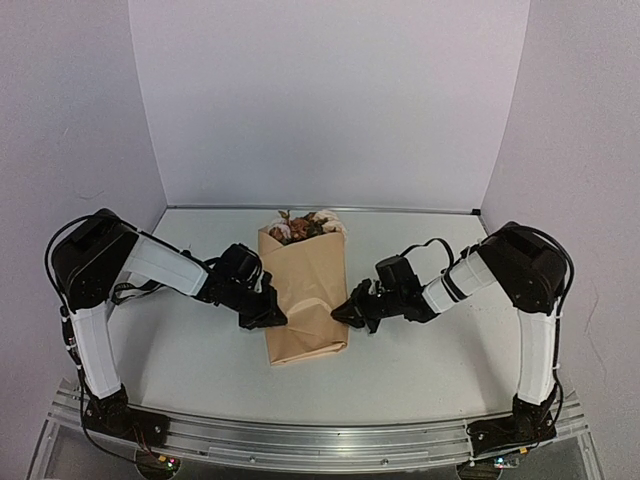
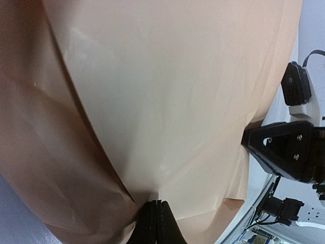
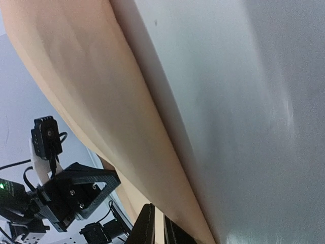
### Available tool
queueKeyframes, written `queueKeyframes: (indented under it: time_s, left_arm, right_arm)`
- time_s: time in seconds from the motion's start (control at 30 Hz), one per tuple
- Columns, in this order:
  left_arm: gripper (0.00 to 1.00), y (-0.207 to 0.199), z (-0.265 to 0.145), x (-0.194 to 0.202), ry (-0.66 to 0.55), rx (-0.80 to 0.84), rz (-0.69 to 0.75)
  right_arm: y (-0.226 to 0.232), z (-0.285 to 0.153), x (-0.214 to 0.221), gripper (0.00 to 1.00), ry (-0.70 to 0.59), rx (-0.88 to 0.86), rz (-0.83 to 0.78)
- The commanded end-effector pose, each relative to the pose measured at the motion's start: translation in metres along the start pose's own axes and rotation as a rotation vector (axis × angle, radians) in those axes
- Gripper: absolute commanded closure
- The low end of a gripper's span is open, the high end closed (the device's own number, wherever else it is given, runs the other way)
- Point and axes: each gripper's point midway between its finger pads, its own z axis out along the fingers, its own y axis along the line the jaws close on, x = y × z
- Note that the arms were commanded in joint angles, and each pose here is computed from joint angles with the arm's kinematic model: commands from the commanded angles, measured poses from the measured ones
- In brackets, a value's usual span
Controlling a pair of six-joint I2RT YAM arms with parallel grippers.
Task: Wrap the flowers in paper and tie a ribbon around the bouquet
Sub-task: Press the fold line on the folded wrapping paper.
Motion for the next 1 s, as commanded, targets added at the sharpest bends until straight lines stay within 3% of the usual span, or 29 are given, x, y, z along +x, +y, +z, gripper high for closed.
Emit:
queueKeyframes:
  time_s: [0.0, 0.97]
  left_arm:
    - [0.97, 0.033, 0.008, 0.006, 0.029, -0.122, -0.017]
    - [0.98, 0.032, 0.0, 0.01, 0.073, -0.14, 0.045]
  right_arm:
    - [-0.011, 0.003, -0.034, 0.89, -0.055, 0.031, 0.082]
    - [0.018, 0.023, -0.196, 0.89, -0.229, 0.059, 0.293]
